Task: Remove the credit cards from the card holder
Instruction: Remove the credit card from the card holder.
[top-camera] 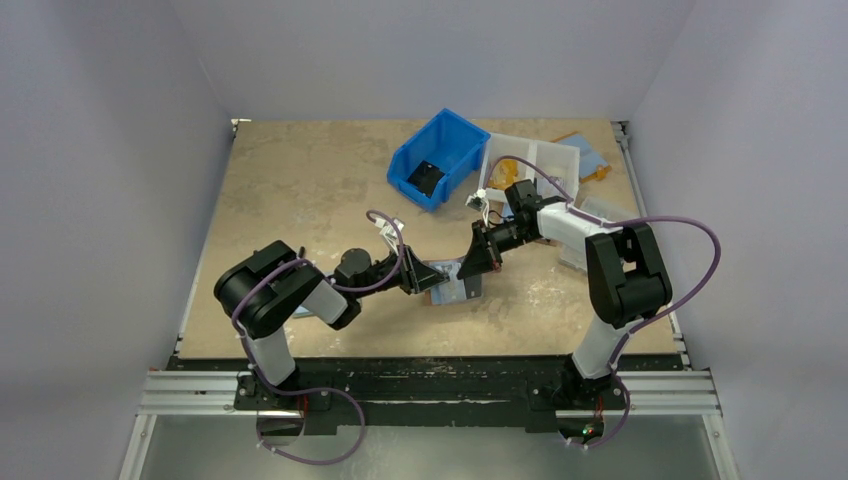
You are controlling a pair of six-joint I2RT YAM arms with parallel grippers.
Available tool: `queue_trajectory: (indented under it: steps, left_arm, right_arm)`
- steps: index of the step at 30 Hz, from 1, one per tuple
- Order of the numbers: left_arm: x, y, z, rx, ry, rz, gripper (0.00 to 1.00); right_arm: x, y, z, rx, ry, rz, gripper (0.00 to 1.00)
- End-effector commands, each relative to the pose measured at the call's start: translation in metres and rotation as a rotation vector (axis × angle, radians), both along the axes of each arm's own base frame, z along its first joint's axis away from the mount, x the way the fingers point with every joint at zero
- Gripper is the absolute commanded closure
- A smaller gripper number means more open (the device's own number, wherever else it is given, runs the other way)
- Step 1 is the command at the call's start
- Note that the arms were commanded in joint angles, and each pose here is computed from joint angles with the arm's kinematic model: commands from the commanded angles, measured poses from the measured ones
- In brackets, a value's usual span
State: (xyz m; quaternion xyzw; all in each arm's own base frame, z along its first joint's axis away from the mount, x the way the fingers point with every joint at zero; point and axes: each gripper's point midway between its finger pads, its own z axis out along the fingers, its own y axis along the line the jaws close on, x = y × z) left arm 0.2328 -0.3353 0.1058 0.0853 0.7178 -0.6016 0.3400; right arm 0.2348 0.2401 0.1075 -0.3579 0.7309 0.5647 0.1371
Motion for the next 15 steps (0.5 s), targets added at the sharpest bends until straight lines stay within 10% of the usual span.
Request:
queue_trajectory:
  steps: [1, 15]
  left_arm:
    - [0.0023, -0.0013, 0.0211, -0.039, -0.054, -0.014, 0.76]
    - [-0.0028, 0.0046, 0.0169, -0.018, -0.03, -0.012, 0.76]
  right_arm:
    - [0.0032, 0.0054, 0.0127, 0.048, -0.015, 0.015, 0.98]
    - [0.004, 0.0056, 0.0122, 0.057, -0.016, 0.016, 0.98]
